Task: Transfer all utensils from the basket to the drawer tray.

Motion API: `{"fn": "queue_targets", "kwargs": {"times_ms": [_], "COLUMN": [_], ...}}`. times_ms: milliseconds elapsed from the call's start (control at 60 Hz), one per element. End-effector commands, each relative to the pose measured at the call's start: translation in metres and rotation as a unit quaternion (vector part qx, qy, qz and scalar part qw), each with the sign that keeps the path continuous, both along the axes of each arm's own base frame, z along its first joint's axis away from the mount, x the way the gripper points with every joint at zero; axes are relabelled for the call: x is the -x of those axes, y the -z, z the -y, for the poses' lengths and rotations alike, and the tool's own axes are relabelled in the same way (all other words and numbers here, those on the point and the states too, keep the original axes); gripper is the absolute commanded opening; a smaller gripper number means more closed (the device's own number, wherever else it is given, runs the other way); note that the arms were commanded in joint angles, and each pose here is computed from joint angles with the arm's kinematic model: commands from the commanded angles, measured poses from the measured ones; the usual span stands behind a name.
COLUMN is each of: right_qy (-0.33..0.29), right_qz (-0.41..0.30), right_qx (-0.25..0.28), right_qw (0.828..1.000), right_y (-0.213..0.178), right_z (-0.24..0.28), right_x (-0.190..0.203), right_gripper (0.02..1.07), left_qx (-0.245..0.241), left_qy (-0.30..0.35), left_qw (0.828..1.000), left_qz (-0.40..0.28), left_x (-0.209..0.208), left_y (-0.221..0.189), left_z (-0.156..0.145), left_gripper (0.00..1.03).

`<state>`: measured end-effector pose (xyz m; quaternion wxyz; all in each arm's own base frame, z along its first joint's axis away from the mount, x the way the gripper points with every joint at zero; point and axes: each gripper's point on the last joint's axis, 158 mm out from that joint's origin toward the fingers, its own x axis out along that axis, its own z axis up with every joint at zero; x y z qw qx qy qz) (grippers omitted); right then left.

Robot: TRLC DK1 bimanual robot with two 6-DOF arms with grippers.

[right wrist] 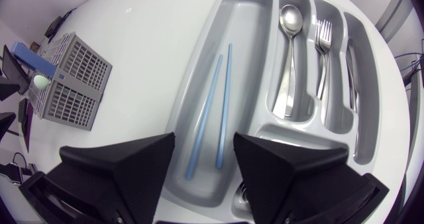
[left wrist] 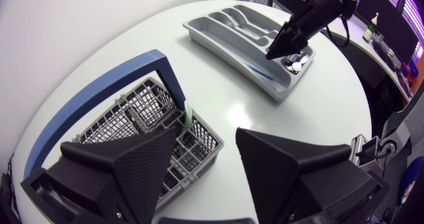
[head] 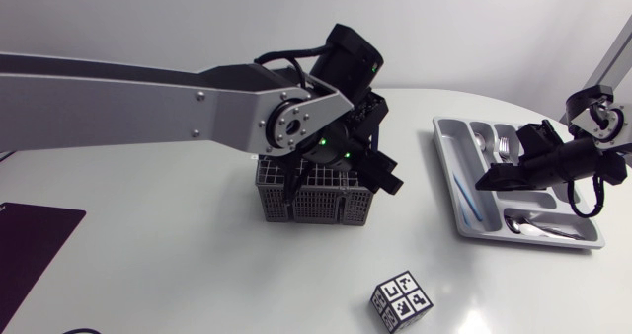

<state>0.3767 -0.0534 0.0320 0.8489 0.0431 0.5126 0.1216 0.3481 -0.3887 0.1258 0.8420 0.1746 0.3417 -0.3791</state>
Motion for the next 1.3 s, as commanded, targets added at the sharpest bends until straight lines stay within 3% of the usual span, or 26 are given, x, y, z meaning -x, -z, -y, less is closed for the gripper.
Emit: {"fn": "queue_targets", "kwargs": {"times_ms": [0, 283, 417, 567, 683, 1050, 1283], "right_qy": [0.006, 0.001, 0.000, 0.000, -0.001, -0.002, -0.003], "right_qz": [-0.002, 0.008, 0.010, 0.012, 0.013, 0.019, 0.021], "right_qx": [-0.003, 0.000, 0.000, 0.000, 0.000, 0.002, 0.004], "right_qw": [1.000, 1.000, 1.000, 1.000, 1.000, 1.000, 1.000], "right_y": [-0.003, -0.011, -0.012, -0.011, -0.012, -0.014, -0.016], "right_z": [-0.003, -0.008, -0.009, -0.009, -0.009, -0.010, -0.011], "right_x": [-0.002, 0.001, 0.002, 0.002, 0.003, 0.006, 0.008], "right_gripper": [1.01, 1.02, 1.02, 1.02, 1.02, 1.02, 1.02], "left_qx": [-0.005, -0.009, -0.010, -0.013, -0.016, -0.020, -0.013], "left_qy": [0.000, -0.015, -0.016, -0.018, -0.017, -0.020, -0.029], "left_qw": [1.000, 1.000, 0.999, 0.999, 0.999, 0.999, 0.999], "left_qz": [0.014, 0.026, 0.027, 0.028, 0.025, 0.020, 0.021], "left_x": [-0.011, -0.029, -0.033, -0.036, -0.037, -0.037, -0.037], "left_y": [0.003, 0.015, 0.022, 0.028, 0.034, 0.040, 0.032], "left_z": [0.009, 0.019, 0.026, 0.029, 0.031, 0.027, 0.020], "left_gripper": [0.59, 0.50, 0.41, 0.40, 0.29, 0.10, 0.07]}}
